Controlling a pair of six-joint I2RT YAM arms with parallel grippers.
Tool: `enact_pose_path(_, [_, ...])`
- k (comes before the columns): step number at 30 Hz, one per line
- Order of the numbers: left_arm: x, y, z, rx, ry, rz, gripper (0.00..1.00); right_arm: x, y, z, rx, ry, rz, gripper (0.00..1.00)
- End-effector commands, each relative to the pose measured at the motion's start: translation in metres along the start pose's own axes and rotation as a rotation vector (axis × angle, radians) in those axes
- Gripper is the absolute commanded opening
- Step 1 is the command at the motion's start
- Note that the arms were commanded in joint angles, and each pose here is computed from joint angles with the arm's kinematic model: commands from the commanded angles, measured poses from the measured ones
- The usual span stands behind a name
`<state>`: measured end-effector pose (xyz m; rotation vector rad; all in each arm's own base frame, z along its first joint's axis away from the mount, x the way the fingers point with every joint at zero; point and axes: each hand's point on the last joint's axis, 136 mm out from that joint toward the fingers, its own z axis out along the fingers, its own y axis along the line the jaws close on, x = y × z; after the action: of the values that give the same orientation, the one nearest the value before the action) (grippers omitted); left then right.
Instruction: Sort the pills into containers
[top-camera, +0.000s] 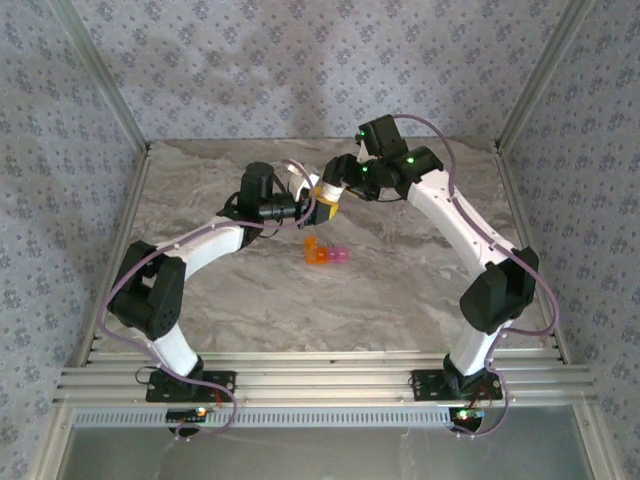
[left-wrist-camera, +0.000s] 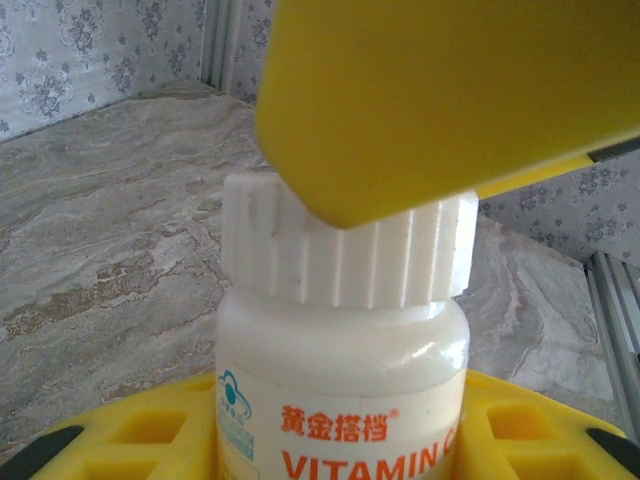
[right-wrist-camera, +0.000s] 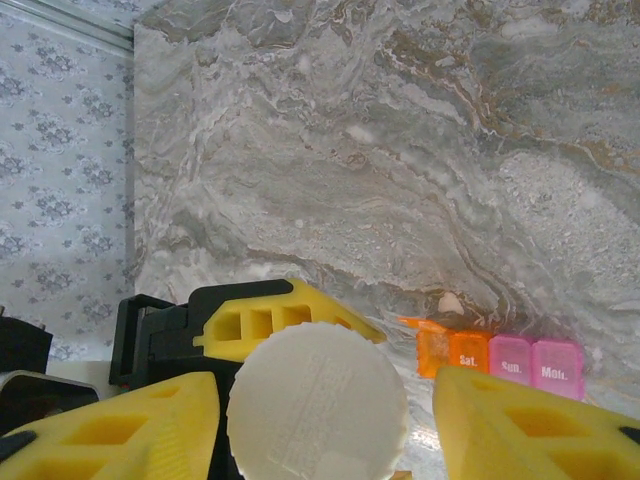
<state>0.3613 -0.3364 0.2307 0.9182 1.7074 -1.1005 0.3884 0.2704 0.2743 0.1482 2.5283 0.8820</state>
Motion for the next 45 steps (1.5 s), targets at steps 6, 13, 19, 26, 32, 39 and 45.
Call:
enact_pose_path(6, [-0.021, -0.004, 0.003, 0.027, -0.034, 0.026, 0.0, 0.01, 0.002, 0.009, -0.022, 0.042, -0.004, 0.54])
enact_pose_path(13, [-0.023, -0.003, 0.004, 0.035, -0.032, 0.02, 0.0, 0.011, 0.0, 0.011, -0.036, 0.043, -0.041, 0.38])
enact_pose_path(19, [-0.033, -0.007, 0.001, 0.075, -0.048, -0.013, 0.0, 0.007, 0.017, 0.003, -0.22, -0.02, -0.282, 0.37])
enact_pose_path(26, [-0.047, -0.013, -0.004, 0.128, -0.076, -0.074, 0.0, -0.012, 0.01, -0.012, -0.34, -0.096, -0.359, 0.49])
enact_pose_path(32, [-0.044, -0.009, -0.006, 0.095, -0.079, -0.078, 0.0, -0.026, 0.005, -0.037, -0.345, -0.167, -0.277, 0.71])
enact_pose_path(39, [-0.033, -0.012, -0.009, 0.087, -0.021, -0.045, 0.0, -0.038, -0.013, -0.04, -0.254, -0.219, -0.059, 0.71])
enact_pose_path(45, [-0.027, -0.011, -0.008, 0.084, 0.0, -0.036, 0.0, -0.036, -0.026, -0.024, -0.16, -0.198, 0.061, 0.72])
